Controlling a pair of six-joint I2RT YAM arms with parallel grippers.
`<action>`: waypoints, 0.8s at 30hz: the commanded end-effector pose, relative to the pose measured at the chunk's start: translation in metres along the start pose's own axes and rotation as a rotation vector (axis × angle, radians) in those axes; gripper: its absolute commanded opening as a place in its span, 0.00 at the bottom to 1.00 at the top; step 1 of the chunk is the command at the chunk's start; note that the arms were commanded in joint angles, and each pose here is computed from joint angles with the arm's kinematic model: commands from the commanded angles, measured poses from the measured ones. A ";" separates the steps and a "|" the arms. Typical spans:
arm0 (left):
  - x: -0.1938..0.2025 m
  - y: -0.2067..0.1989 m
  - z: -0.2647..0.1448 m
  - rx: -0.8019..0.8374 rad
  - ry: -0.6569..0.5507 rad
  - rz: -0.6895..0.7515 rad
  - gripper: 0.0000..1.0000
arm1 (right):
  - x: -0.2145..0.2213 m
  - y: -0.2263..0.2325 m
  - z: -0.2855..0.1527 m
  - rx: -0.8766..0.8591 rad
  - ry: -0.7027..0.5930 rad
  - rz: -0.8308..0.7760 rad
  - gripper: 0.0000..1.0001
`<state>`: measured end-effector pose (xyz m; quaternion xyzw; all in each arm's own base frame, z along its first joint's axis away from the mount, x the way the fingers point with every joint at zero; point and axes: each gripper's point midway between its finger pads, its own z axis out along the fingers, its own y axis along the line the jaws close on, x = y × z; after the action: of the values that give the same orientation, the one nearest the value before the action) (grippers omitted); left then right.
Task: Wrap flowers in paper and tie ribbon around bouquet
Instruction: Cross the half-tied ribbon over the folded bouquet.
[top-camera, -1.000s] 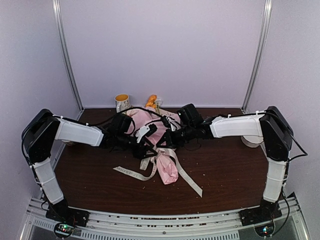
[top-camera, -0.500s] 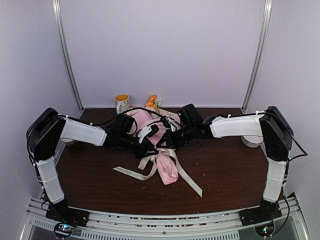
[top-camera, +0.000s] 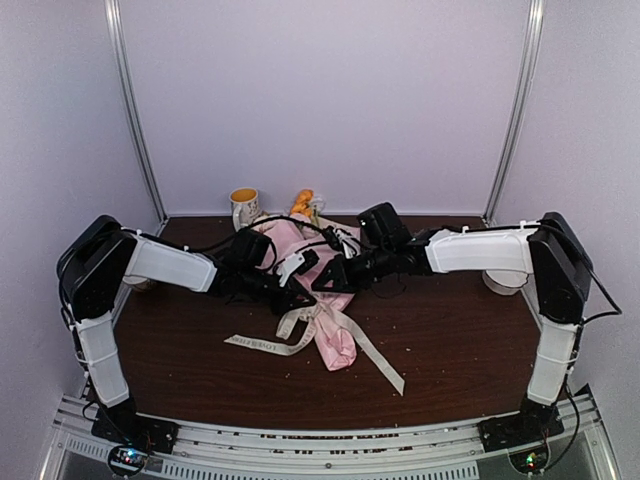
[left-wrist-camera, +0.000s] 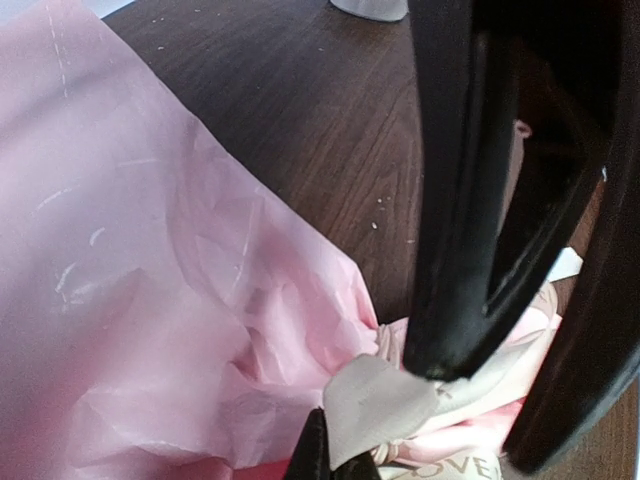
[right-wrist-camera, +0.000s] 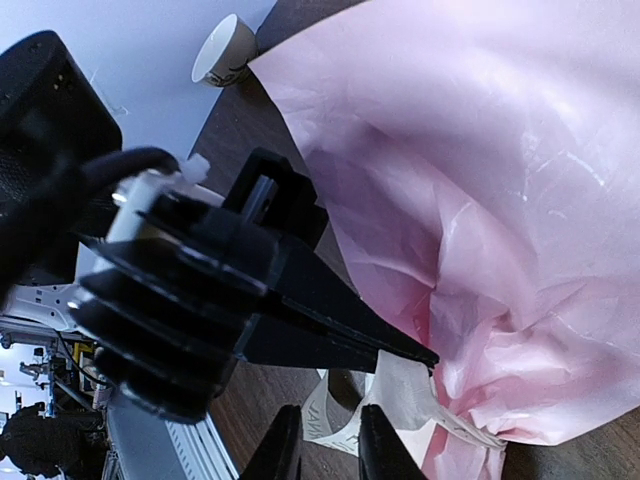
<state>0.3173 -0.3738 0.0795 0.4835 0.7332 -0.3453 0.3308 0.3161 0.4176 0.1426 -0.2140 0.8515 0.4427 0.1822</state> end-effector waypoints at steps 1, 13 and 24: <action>-0.010 0.007 -0.003 -0.030 -0.024 0.028 0.00 | -0.014 -0.005 -0.017 0.042 -0.052 -0.007 0.21; -0.010 0.006 -0.003 -0.022 -0.028 0.016 0.03 | -0.003 -0.006 0.015 -0.031 0.001 0.037 0.33; -0.016 -0.010 -0.019 0.004 -0.054 0.057 0.33 | -0.010 -0.004 0.006 -0.027 -0.039 0.033 0.00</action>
<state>0.3164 -0.3719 0.0808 0.4844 0.7334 -0.3424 0.3321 0.3223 0.4211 0.1199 -0.1896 0.8589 0.4480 0.1599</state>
